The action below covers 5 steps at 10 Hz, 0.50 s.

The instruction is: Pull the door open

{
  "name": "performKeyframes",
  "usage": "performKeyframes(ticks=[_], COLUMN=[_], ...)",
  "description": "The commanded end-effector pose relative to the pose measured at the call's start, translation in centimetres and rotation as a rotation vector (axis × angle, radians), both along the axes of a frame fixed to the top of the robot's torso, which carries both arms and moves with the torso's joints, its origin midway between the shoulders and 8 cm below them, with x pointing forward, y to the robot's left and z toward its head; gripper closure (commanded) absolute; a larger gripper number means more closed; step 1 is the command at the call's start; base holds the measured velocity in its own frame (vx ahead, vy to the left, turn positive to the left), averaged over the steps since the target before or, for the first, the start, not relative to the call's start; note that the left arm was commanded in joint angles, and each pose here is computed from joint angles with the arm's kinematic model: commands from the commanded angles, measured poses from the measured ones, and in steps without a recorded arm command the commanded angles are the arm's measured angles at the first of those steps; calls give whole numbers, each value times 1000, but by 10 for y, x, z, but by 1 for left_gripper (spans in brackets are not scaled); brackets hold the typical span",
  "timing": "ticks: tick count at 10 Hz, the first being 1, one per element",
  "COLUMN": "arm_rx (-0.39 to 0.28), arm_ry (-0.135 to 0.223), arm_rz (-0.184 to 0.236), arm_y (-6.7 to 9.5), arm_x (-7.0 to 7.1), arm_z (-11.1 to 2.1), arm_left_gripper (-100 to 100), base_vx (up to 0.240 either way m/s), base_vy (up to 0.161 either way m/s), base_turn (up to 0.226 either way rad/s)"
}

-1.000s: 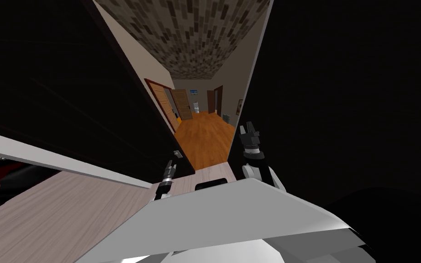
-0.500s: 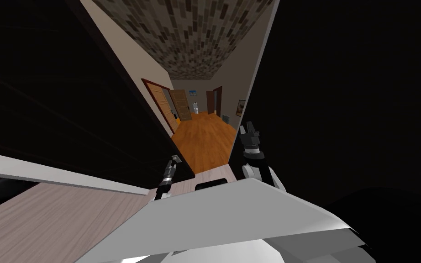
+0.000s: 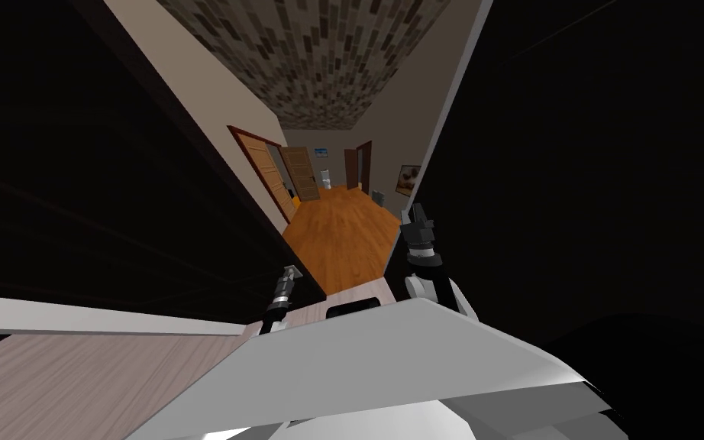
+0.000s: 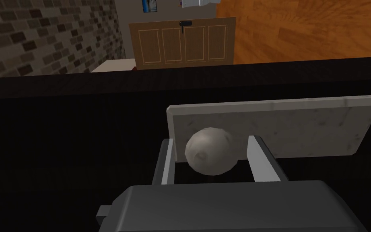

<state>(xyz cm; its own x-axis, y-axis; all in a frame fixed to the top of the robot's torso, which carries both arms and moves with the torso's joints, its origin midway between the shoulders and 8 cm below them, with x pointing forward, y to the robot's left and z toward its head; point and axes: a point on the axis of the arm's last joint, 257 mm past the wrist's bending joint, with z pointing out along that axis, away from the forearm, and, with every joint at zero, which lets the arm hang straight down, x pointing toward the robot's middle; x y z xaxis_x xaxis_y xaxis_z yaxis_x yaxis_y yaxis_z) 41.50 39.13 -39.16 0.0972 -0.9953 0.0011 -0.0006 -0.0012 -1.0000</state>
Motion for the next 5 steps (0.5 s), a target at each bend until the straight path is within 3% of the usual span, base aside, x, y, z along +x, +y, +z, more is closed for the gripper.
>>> performKeyframes(ticks=[1, 5], arm_rx=[0, 0], arm_ry=[1, 1], arm_rz=[0, 0], arm_y=[0, 0], arm_x=[0, 0], arm_z=[0, 0], arm_left_gripper=[100, 100], base_vx=[-23, -8], base_vy=[-3, 0], base_turn=[-11, 1])
